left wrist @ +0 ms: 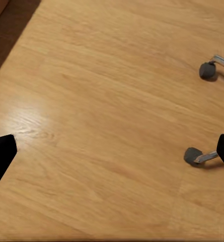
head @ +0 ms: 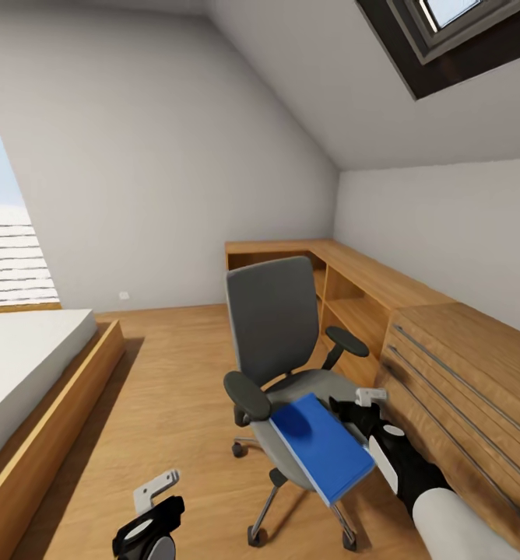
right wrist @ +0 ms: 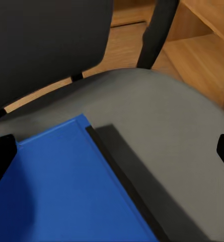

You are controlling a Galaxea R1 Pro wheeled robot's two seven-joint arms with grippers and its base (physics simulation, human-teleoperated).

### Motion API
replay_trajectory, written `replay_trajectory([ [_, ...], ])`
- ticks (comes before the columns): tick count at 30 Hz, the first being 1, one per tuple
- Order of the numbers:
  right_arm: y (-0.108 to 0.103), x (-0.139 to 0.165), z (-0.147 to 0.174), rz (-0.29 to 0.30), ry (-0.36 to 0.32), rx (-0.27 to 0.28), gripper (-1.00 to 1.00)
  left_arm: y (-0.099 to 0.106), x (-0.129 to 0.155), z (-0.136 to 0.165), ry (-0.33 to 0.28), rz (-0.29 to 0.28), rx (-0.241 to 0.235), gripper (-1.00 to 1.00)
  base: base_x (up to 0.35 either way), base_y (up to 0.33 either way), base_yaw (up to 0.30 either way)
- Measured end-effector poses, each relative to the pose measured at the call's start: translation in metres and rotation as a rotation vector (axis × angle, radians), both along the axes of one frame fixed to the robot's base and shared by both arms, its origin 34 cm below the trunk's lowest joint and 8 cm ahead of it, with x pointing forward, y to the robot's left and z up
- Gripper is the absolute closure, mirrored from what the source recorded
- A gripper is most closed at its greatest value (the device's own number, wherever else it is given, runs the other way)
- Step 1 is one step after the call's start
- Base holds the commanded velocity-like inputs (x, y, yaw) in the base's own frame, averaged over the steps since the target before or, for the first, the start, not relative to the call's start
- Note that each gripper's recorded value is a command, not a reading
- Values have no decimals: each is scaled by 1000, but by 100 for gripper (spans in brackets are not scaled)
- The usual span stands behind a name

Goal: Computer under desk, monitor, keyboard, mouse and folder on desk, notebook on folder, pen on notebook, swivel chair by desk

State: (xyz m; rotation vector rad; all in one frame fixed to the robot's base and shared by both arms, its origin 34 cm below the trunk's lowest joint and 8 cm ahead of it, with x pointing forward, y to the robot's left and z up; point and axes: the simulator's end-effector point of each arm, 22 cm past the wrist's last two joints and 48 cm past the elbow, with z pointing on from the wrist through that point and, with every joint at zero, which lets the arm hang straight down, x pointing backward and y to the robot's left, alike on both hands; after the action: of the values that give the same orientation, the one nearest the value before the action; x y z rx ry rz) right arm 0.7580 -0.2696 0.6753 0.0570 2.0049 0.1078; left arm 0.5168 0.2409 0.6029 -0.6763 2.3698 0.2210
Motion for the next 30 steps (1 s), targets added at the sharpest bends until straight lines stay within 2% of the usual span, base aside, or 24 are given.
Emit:
replay_trajectory([
  [6,3,-1,32,12,-2,2,-100,4,-20,-25,94,-10,17,-100,0,0,0],
  [8,5,-10,43,18,-6,3,-100,2,-30,-39,135,-29,11,-100,0,0,0],
  [9,7,-21,57,22,-13,7,-100,-5,-39,-56,170,-61,-14,-100,0,0,0],
  [10,8,-26,63,23,-15,11,-100,-8,-42,-61,180,-76,-25,-100,0,0,0],
  [13,10,-45,83,22,-8,52,-100,-21,-48,-72,195,-127,-77,-100,0,0,0],
  [16,16,-60,97,27,3,112,-100,-19,-50,-74,199,-154,-96,-100,0,0,0],
  [17,20,-65,103,32,9,140,-100,-16,-51,-75,202,-160,-98,-100,0,0,0],
  [22,27,-74,113,45,38,195,-100,-11,-57,-74,222,-169,-96,-100,0,0,0],
  [30,36,-76,123,54,47,230,-100,-8,-59,-68,229,-177,-85,-100,0,0,0],
])
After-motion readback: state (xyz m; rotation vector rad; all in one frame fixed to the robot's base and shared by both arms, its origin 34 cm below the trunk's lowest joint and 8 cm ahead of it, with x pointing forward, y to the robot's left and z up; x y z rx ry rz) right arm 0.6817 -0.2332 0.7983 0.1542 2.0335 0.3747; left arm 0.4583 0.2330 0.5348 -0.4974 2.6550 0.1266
